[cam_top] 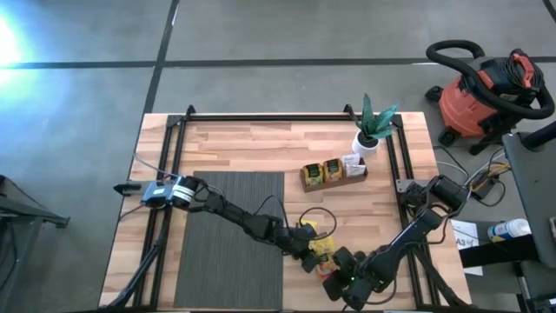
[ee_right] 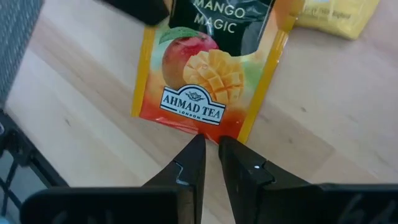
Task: Pick & Place Tea
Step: Put the orange tea bag into the left section of the wooden organizer
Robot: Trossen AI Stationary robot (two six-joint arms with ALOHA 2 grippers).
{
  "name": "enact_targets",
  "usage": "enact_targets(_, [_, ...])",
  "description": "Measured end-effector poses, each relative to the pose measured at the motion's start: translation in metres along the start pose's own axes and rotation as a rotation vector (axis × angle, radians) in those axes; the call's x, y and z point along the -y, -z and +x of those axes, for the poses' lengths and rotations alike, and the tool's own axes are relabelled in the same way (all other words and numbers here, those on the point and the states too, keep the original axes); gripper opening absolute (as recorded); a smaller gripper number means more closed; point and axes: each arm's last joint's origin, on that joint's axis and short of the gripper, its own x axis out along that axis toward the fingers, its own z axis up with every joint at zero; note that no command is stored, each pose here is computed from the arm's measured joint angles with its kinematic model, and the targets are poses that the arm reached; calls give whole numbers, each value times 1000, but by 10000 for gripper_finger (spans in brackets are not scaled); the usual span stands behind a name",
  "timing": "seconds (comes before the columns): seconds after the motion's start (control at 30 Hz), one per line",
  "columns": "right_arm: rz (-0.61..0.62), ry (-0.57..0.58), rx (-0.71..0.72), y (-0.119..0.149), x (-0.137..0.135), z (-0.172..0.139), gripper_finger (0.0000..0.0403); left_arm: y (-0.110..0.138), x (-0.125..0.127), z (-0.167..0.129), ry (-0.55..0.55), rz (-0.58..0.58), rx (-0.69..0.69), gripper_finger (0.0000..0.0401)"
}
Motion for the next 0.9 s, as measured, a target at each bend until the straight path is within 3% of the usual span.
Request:
enact_targets(0.17, [25,-12,26,-2,-1,1,54,1,0,0,2,12,-2,88])
enact_targets(0.4, [37,-31,40,-5,-3,2,54,1,0,0,-8,37,10,8])
enact_targets(0.7, [24,-35,108,-7,-2,-6,54,-5,3,-2,-55,103,65,1])
enact_targets(0.9, [-17,-41,250,-7,-5,-56,54,-30,23,-29,-78,195,133,0])
